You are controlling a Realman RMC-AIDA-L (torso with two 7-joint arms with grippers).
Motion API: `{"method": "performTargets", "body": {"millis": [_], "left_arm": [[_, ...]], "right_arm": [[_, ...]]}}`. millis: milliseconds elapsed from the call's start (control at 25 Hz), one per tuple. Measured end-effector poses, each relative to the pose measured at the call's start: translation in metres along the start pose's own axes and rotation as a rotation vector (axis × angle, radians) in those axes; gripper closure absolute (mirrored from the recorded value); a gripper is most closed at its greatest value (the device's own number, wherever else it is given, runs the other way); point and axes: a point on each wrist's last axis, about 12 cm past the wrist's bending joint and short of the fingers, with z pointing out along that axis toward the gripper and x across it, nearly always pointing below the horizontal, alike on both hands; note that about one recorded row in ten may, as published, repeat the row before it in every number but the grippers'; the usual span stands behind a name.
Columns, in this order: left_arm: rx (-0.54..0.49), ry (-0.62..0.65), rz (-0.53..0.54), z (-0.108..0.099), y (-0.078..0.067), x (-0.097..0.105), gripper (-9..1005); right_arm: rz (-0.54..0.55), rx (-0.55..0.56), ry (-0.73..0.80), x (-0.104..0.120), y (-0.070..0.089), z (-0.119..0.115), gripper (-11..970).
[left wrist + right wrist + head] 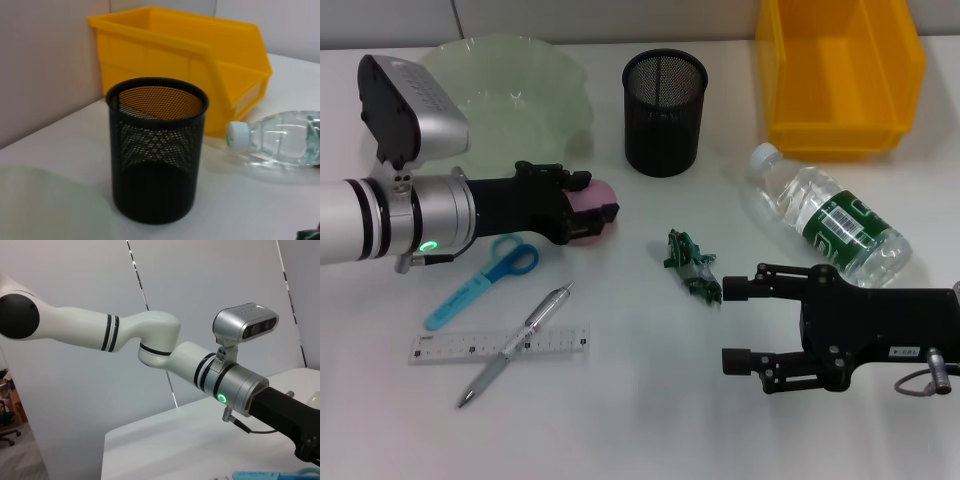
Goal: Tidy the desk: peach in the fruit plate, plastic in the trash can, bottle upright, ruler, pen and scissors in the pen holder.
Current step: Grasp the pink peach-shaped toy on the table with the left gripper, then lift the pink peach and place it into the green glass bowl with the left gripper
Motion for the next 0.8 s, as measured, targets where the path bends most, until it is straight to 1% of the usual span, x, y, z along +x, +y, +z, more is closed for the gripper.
{"method": "performTargets", "body": {"millis": [400,680,800], "left_arm": [[-0.004,0.001,-0.004,0.0003,0.0007,-0.0007,638],[0.029,-0.010,-0.009,-0.0009,-0.0021,-0.0035,918],[0.087,-0.034,0.002,-0.0039,-0.0075,-0.0082,936]], "right_arm": [[-0.003,0.009,0.006,-0.0011,-0.0028,0.0009,157],[-0.007,0.013,0.010,-0.0019,-0.0044,0.0017,157],[-0.008,0.016,0.011,-0.0021,-0.0050,0.0019,157]]}}
